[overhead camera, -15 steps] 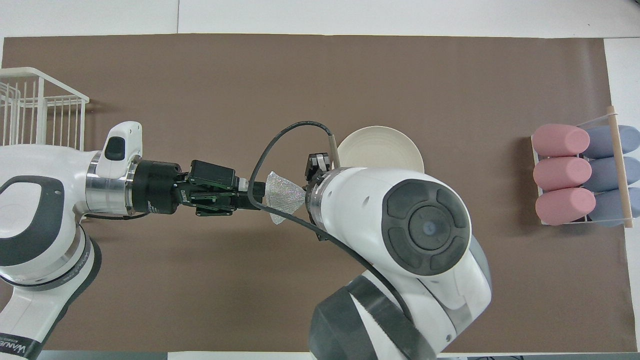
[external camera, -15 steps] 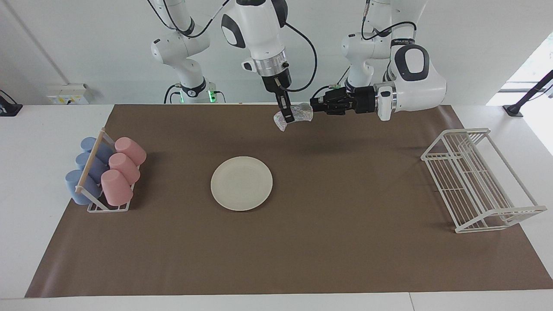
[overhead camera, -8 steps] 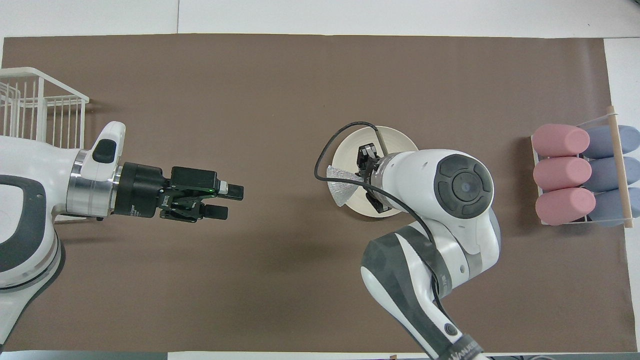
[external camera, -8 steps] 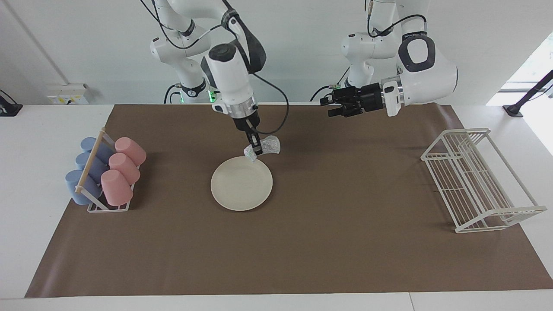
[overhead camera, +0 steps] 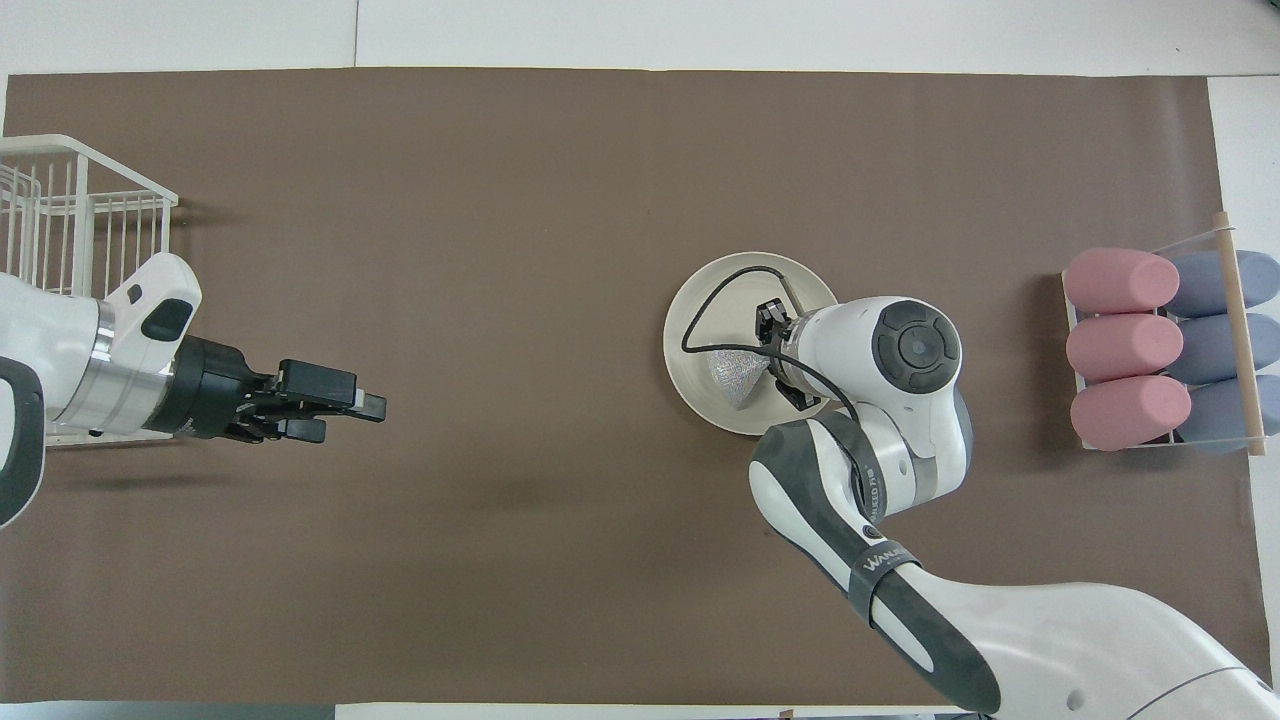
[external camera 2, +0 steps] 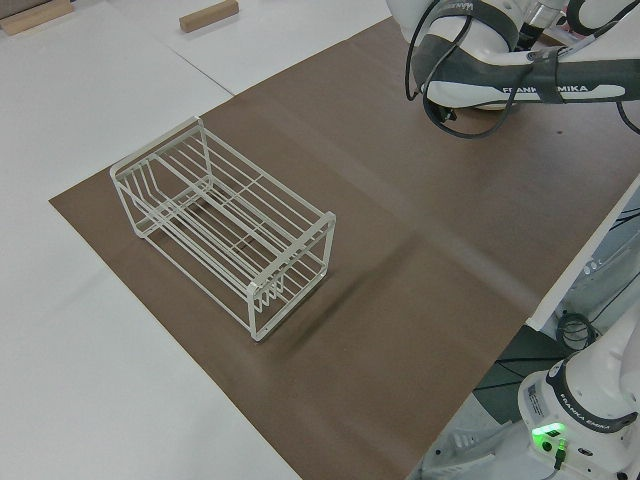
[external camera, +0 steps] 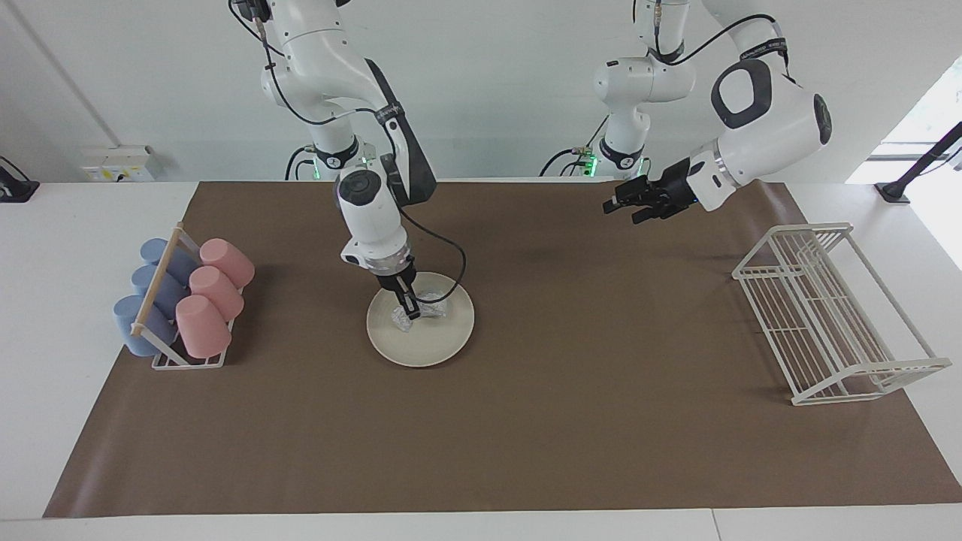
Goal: Wipe plate with sponge
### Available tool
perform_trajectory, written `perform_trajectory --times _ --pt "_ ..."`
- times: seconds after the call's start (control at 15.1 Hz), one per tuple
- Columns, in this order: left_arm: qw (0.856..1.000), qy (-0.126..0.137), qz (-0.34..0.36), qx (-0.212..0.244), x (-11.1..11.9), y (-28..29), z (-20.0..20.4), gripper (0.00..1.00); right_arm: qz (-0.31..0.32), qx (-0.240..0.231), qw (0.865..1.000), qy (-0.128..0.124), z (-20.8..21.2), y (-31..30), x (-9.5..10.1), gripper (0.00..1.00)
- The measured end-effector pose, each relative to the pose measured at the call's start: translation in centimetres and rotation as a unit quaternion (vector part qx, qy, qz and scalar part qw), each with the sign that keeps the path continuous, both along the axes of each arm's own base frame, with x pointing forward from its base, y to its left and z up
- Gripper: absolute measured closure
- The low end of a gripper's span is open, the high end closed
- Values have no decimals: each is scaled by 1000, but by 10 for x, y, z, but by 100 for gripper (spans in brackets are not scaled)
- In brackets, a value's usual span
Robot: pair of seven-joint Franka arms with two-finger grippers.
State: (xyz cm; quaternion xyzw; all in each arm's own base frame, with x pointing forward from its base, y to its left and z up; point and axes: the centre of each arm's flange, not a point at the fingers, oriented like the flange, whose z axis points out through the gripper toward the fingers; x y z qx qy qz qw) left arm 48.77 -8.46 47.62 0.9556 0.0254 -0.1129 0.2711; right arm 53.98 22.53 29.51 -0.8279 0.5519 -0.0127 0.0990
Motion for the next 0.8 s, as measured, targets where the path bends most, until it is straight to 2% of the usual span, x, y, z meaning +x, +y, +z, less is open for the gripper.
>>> perform_trajectory --times 0.4,0.6,0.8 --pt "994 -36 -29 96 6 25 -3 0 11 1 1000 -1 -1 12 -6 89" --pt "993 -41 -32 106 7 27 -3 0 26 -2 1000 -3 -2 10 -5 89" --pt "992 -48 -29 109 9 28 -2 0 46 -7 999 -9 -2 -14 5 89"
